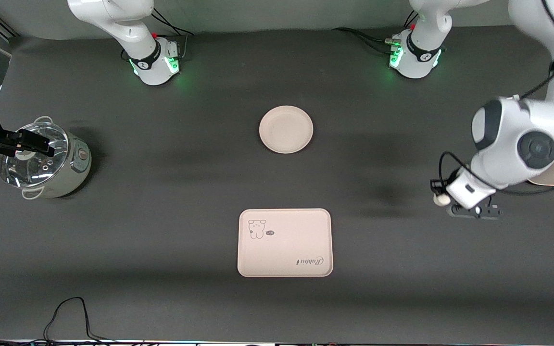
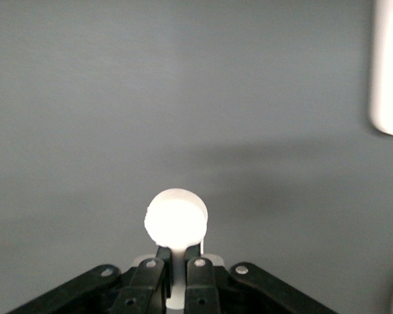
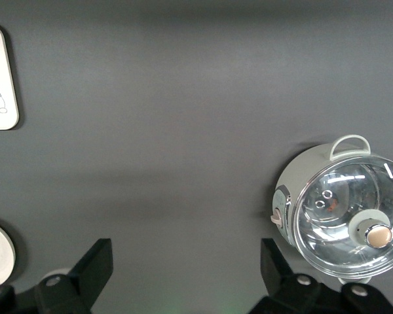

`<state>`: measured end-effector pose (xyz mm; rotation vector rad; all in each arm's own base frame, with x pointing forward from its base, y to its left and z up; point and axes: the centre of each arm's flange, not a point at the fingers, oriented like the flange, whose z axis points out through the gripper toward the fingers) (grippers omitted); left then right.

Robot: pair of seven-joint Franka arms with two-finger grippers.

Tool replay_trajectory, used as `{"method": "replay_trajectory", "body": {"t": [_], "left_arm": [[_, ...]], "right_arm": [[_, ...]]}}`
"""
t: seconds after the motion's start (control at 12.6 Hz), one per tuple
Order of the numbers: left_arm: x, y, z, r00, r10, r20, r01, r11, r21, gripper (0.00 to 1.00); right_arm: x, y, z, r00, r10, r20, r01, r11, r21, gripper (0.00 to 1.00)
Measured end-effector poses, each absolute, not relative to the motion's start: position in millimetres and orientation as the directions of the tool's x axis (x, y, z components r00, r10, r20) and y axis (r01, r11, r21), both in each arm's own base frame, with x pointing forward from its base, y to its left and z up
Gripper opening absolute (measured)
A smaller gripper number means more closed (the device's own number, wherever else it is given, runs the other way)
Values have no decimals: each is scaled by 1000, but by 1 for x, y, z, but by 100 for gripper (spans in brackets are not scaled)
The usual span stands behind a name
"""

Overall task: Place bun in plate and plate on tray
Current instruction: 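Grasp the white bun with the left gripper and lift it, then carry the bun with the left gripper over the white plate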

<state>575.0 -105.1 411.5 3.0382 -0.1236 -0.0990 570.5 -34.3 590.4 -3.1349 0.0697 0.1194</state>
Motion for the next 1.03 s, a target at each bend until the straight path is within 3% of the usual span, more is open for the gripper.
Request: {"method": "replay_trajectory", "body": {"t": [0.24, 0.48, 0.71, 1.03], "left_arm": [[517, -201, 486, 997, -70, -43, -62, -986, 153, 8], [458, -310, 487, 998, -25, -51, -17, -989, 148, 8], [397, -398, 439, 999, 4, -45, 8, -996, 94, 8], [341, -476, 322, 1000, 22, -3, 22, -1000, 5, 8]], "right_arm": [[570, -34, 590, 996, -44, -76, -45, -999, -2, 100], [570, -35, 590, 996, -45, -77, -45, -999, -2, 100], [570, -35, 590, 996, -45, -77, -45, -999, -2, 100], [570, -35, 590, 996, -45, -78, -45, -999, -2, 100]]}}
